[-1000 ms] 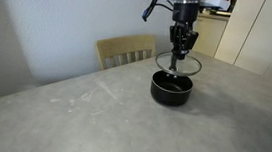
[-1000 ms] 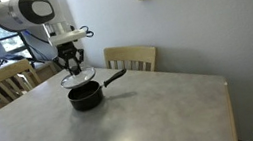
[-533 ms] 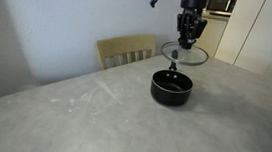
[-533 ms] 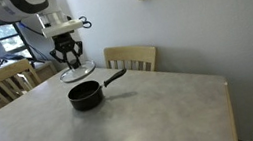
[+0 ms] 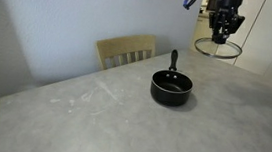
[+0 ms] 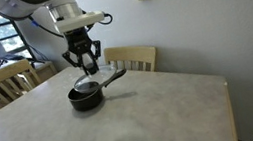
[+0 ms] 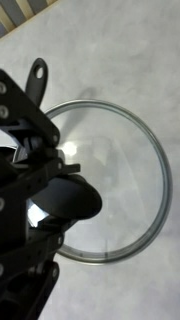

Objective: Remove the glass lid from the black pot

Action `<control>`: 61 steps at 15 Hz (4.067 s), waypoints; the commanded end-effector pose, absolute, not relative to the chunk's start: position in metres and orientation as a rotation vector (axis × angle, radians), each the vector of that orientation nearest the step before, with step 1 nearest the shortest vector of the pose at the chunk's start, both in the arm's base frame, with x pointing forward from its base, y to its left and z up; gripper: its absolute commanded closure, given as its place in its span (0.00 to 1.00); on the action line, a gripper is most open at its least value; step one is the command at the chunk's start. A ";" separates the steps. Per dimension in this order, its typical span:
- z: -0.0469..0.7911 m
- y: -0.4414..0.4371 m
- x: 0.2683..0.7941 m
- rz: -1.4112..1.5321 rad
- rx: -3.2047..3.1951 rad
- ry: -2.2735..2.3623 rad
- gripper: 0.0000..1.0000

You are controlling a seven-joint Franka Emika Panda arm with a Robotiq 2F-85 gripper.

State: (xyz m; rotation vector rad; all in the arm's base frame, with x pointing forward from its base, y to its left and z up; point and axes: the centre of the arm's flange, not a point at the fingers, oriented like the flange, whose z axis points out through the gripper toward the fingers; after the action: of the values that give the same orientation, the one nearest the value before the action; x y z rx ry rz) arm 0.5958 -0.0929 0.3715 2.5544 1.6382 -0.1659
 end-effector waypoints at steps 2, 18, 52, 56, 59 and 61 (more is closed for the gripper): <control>0.359 -0.180 0.560 -0.175 2.436 1.785 0.84; 0.217 -0.242 0.555 -0.027 2.327 2.060 0.84; 0.264 -0.223 0.557 -0.093 2.317 2.064 0.00; 0.308 -0.207 0.559 -0.104 2.339 2.037 0.00; 0.333 -0.192 0.561 -0.105 2.365 2.033 0.00; 0.325 -0.196 0.566 -0.085 2.355 2.033 0.00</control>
State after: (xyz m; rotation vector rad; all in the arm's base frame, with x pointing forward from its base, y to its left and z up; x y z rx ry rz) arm 0.5657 -0.1961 0.3254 2.3555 2.0327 -0.0847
